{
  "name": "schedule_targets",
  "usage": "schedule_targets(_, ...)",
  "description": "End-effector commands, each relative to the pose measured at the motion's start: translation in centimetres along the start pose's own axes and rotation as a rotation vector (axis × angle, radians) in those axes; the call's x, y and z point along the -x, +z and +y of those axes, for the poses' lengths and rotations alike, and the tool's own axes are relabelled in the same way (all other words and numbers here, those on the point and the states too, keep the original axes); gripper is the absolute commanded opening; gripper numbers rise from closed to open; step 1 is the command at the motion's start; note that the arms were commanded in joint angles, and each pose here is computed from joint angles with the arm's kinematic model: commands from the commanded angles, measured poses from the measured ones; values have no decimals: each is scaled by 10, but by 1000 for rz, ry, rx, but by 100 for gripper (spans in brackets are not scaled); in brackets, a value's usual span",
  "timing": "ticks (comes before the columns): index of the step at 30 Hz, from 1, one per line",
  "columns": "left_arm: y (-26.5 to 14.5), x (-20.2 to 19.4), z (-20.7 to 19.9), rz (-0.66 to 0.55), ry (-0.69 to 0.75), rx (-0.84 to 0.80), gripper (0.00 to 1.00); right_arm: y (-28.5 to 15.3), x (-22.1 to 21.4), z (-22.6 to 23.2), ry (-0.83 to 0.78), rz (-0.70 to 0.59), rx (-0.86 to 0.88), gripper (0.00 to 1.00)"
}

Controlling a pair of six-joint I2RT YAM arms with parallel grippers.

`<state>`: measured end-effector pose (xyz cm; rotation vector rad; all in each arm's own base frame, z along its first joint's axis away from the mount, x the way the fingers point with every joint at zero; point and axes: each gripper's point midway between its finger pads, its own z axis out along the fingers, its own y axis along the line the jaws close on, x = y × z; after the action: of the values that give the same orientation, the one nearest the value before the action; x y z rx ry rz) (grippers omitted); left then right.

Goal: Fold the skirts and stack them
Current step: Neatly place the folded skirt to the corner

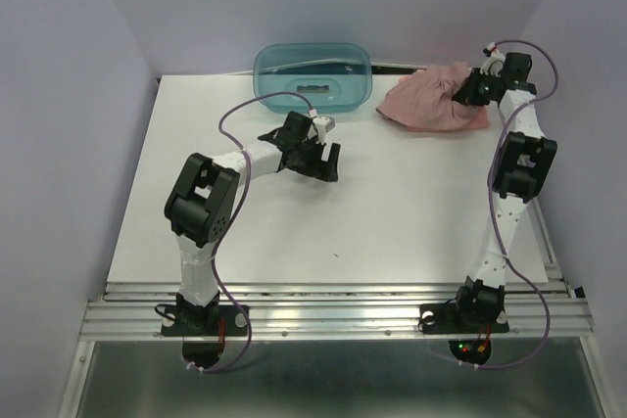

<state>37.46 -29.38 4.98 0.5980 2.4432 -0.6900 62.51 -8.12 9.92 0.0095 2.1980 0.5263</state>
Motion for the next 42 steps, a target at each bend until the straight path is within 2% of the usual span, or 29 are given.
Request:
schedule_targets(1, -18, 19, -11, -58, 45, -17, 99, -13, 33, -6, -52, -84, -22, 13)
schedule_targets(2, -18, 19, -10, -59, 45, -12, 99, -12, 32, -7, -53, -82, -28, 20)
schedule_targets(3, -18, 20, -9, -58, 46, -9, 99, -12, 30, -8, -50, -79, -34, 41)
schedule_targets(4, -18, 21, -8, -59, 50, -1, 99, -13, 30, -12, -50, -80, -60, 52)
schedule_targets(5, -19, 23, -8, -62, 54, 1, 99, -14, 31, -14, -51, -80, -71, 58)
schedule_targets(6, -20, 23, -8, -64, 57, 3, 98, -16, 33, -15, -55, -84, -83, 72)
schedule_targets(8, -23, 27, -7, -73, 69, 4, 99, -20, 39, -21, -61, -96, -131, 83)
schedule_targets(9, -25, 27, -7, -73, 73, 5, 99, -25, 42, -29, -60, -105, -152, 91)
schedule_targets(12, -34, 36, -4, -99, 83, 11, 99, -37, 57, -38, -75, -137, -209, 100)
schedule_targets(22, -79, 64, 15, -200, 88, 76, 99, -89, 111, -46, -86, -282, -425, 100)
schedule_targets(27, -94, 67, 14, -227, 99, 79, 99, -103, 131, 1, -131, -339, -247, 100)
schedule_targets(32, -98, 68, 11, -238, 103, 67, 99, -111, 142, 37, -62, -382, -96, 100)
schedule_targets(35, -99, 74, 10, -248, 106, 62, 99, -104, 138, 42, 48, -383, -51, 86)
schedule_targets(36, -99, 76, 11, -252, 106, 63, 99, -101, 135, 42, 75, -377, -41, 78)
schedule_targets(37, -98, 78, 10, -258, 109, 61, 99, -91, 126, 37, 112, -358, -38, 61)
schedule_targets(38, -98, 80, 11, -261, 109, 60, 99, -86, 124, 35, 143, -358, -31, 55)
schedule_targets(39, -97, 81, 12, -263, 103, 60, 99, -76, 116, 27, 161, -345, -38, 45)
schedule_targets(42, -95, 85, 15, -265, 88, 54, 99, -55, 102, 24, 156, -318, -51, 43)
